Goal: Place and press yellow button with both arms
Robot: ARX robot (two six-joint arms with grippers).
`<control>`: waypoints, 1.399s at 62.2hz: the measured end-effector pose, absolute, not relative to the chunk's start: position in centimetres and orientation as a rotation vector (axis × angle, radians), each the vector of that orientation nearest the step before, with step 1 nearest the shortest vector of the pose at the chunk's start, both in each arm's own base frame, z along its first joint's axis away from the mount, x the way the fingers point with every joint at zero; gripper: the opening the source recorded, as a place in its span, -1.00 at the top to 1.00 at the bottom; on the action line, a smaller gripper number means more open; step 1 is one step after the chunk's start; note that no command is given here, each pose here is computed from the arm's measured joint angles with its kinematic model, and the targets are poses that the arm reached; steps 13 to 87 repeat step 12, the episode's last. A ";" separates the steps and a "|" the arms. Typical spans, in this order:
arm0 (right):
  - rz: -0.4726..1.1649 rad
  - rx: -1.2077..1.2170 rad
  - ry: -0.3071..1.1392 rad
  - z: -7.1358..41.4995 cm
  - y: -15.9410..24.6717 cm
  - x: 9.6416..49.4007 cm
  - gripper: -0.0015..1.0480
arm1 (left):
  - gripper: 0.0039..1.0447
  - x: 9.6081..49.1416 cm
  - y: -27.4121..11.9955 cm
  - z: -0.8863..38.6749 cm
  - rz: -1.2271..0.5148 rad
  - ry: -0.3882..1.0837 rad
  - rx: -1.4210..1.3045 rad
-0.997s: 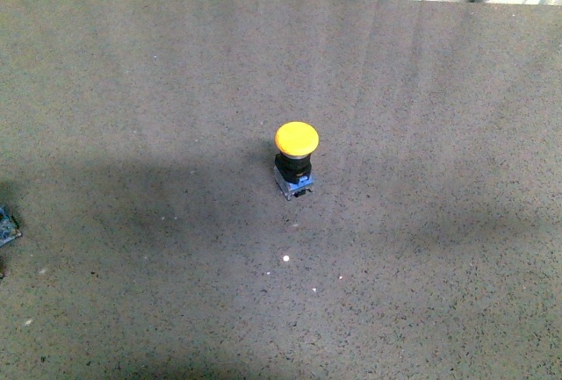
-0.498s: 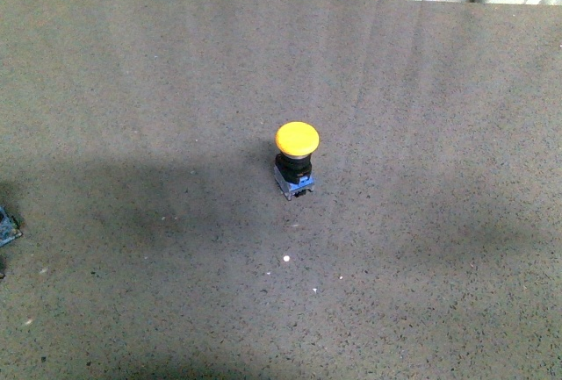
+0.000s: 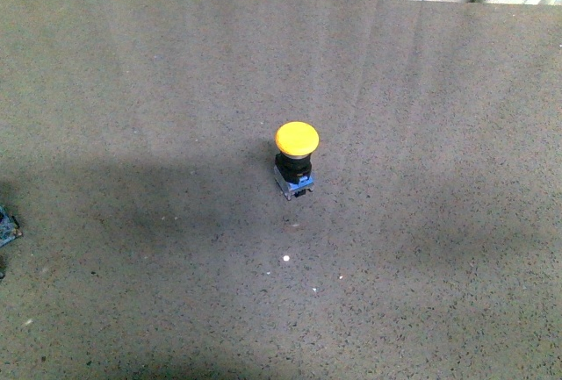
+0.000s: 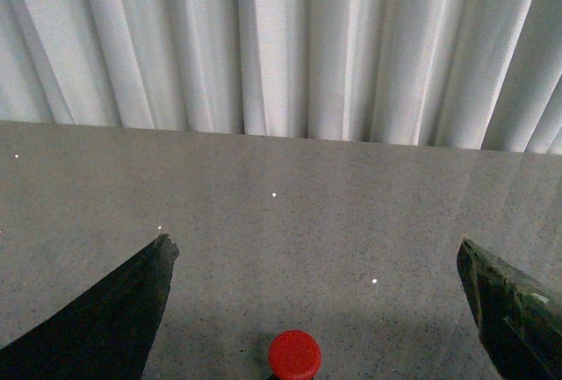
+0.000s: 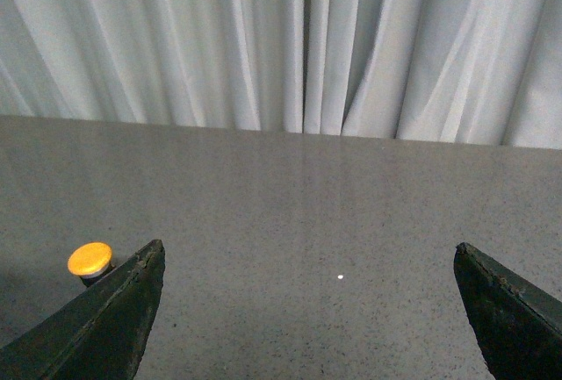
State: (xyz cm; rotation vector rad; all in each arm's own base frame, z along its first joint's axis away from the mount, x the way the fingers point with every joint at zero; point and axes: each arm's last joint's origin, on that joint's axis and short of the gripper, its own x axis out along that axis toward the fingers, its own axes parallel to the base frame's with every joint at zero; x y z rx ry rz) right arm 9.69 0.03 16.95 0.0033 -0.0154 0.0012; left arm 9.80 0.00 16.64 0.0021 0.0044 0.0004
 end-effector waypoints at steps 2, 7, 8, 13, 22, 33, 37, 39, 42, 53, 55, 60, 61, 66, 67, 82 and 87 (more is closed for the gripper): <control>0.001 0.003 -0.015 17.0 0.0 9.7 -0.82 | -0.83 9.8 0.0 16.6 0.000 0.004 0.002; 0.001 0.003 -0.015 17.0 0.0 9.7 -0.82 | -0.83 9.8 0.0 16.6 0.000 0.004 0.002; 0.001 0.003 -0.015 17.0 0.0 9.7 -0.82 | -0.83 9.8 0.0 16.6 0.000 0.004 0.002; 0.001 0.003 -0.015 17.0 0.0 9.7 -0.82 | -0.83 9.8 0.0 16.6 0.000 0.004 0.002; 0.001 0.003 -0.015 17.0 0.0 9.7 -0.82 | -0.83 9.8 0.0 16.6 0.000 0.004 0.002; 0.001 0.003 -0.015 17.0 0.0 9.7 -0.82 | -0.83 9.8 0.0 16.6 0.000 0.004 0.002; 0.001 0.003 -0.015 17.0 0.0 9.7 -0.82 | -0.83 9.8 0.0 16.6 0.000 0.004 0.002; 0.001 0.003 -0.015 17.0 0.0 9.7 -0.82 | -0.83 9.8 0.0 16.6 0.000 0.004 0.002; 0.001 0.003 -0.015 17.0 0.0 9.7 -0.82 | -0.83 9.8 0.0 16.6 0.000 0.004 0.002; 0.001 0.003 -0.015 17.0 0.0 9.7 -0.82 | -0.83 9.8 0.0 16.6 0.000 0.004 0.002; 0.001 0.003 -0.015 17.0 0.0 9.7 -0.82 | -0.83 9.8 0.0 16.6 0.000 0.004 0.002; 0.001 0.003 -0.015 17.0 0.0 9.7 -0.82 | -0.83 9.8 0.0 16.6 0.000 0.004 0.002; 0.001 0.003 -0.015 17.0 0.0 9.7 -0.82 | -0.83 9.8 0.0 16.6 0.000 0.004 0.002; 0.001 0.003 -0.015 17.0 0.0 9.7 -0.82 | -0.83 9.8 0.0 16.6 0.000 0.004 0.002; 0.001 0.003 -0.015 17.0 0.0 9.7 -0.82 | -0.83 9.8 0.0 16.6 0.000 0.004 0.002; 0.001 0.003 -0.015 17.0 0.0 9.7 -0.82 | -0.83 9.8 0.0 16.6 0.000 0.004 0.002; 0.001 0.003 -0.015 17.0 0.0 9.7 -0.82 | -0.83 9.8 0.0 16.6 0.000 0.004 0.002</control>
